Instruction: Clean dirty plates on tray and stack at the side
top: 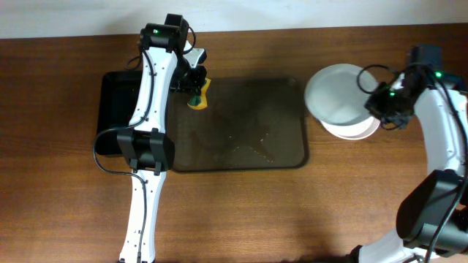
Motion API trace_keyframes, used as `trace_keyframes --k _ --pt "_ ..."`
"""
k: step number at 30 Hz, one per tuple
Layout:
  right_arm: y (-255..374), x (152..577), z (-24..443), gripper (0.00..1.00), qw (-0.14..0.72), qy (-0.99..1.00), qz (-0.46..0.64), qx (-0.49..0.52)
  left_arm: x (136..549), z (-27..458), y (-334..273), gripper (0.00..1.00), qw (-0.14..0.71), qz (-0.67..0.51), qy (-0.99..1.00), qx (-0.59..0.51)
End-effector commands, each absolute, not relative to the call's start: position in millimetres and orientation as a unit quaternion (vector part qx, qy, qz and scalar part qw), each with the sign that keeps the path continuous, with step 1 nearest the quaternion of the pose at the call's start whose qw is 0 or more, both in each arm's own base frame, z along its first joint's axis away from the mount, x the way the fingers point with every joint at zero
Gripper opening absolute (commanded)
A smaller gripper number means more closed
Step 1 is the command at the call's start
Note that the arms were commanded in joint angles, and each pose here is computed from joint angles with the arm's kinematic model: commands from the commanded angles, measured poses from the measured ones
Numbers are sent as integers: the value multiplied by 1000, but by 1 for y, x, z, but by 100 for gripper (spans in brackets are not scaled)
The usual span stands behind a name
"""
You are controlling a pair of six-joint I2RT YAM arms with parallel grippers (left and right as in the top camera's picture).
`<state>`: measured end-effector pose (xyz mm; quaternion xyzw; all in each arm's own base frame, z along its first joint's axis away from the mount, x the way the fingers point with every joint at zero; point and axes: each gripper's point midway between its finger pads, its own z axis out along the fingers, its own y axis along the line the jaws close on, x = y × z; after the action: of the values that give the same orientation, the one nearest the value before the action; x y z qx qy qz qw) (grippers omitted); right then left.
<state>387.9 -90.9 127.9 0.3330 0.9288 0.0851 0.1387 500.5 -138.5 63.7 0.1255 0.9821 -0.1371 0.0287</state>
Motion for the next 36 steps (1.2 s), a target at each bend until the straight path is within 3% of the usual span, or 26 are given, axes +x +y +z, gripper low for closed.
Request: trace_keyframes --k 1,17,18,19,20,21,23,30,36 --pt "-113 379 115 4 139 923 70 351 505 94 -136 1 62 -136 981 124" --pt "-136 385 39 5 103 919 29 379 505 94 -136 1 62 -136 981 124" --pt "-136 386 39 24 105 919 30 379 505 94 -136 1 62 -136 981 124" --pt "-133 387 40 61 105 921 39 373 505 94 -135 1 62 -136 982 120" --pt "-128 390 41 78 106 922 53 370 505 97 -135 1 64 -137 982 112" --pt "-124 391 44 83 107 924 66 361 506 101 -134 1 67 -137 983 102" --pt "-119 396 56 87 114 924 84 356 507 115 -130 1 81 -137 982 99" --pt "-91 413 141 88 172 933 110 295 504 229 -72 1 205 -56 977 32" --pt "-32 417 161 93 179 949 123 228 491 282 -35 1 263 -14 964 -17"
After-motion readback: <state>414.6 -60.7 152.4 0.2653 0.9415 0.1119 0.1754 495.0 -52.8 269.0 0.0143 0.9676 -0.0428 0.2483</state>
